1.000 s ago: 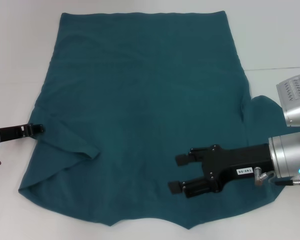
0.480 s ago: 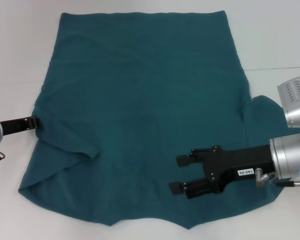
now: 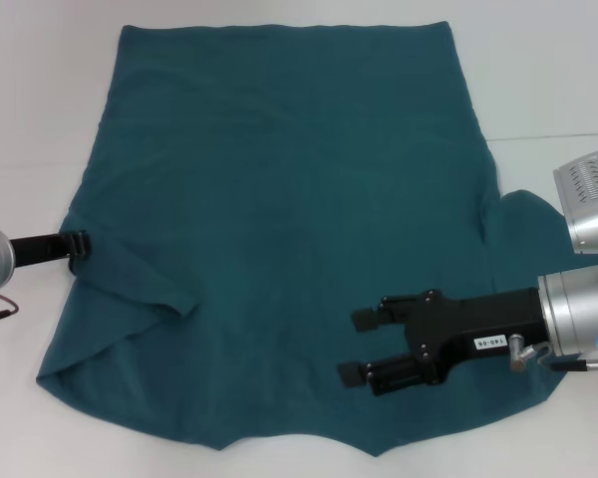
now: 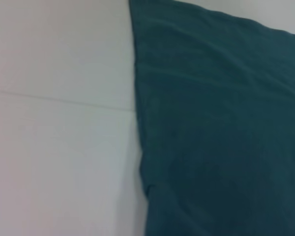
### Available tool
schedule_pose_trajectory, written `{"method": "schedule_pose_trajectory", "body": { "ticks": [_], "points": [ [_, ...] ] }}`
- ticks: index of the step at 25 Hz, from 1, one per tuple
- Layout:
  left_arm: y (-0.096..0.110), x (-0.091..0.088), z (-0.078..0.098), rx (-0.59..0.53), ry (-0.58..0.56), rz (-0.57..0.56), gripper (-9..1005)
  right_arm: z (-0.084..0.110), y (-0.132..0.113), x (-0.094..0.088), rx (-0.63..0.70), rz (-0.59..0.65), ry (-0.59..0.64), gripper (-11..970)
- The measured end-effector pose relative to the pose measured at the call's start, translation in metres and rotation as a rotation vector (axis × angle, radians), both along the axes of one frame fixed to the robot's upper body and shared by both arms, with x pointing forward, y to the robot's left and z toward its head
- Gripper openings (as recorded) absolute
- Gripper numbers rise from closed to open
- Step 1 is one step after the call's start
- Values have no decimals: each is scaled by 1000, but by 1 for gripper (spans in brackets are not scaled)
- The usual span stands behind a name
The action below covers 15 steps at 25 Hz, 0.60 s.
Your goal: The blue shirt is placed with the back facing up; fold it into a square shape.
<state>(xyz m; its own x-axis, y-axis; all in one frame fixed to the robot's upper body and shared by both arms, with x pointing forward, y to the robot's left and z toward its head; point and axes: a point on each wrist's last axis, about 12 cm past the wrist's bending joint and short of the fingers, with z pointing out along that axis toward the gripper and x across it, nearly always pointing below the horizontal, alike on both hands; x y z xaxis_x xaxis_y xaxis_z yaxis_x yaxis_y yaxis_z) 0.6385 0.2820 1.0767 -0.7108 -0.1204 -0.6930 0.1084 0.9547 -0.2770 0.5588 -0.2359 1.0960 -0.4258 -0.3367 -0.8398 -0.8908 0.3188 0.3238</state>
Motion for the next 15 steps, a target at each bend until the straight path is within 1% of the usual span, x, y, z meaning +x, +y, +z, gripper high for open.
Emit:
{"method": "schedule_pose_trajectory", "body": {
  "ticks": [6, 9, 12, 15],
  "points": [
    [-13, 4, 12, -12, -31, -41, 83, 0, 0, -1, 11, -3, 0, 915],
    [-18, 7, 15, -3, -37, -58, 87, 0, 0, -1, 12, -3, 1, 915],
    [-18, 7, 14, 7, -37, -62, 91, -1, -1, -2, 11, -6, 2, 915],
    [-7, 4, 11, 14, -29, -39, 96, -1, -2, -2, 11, -8, 3, 915]
  ]
}}
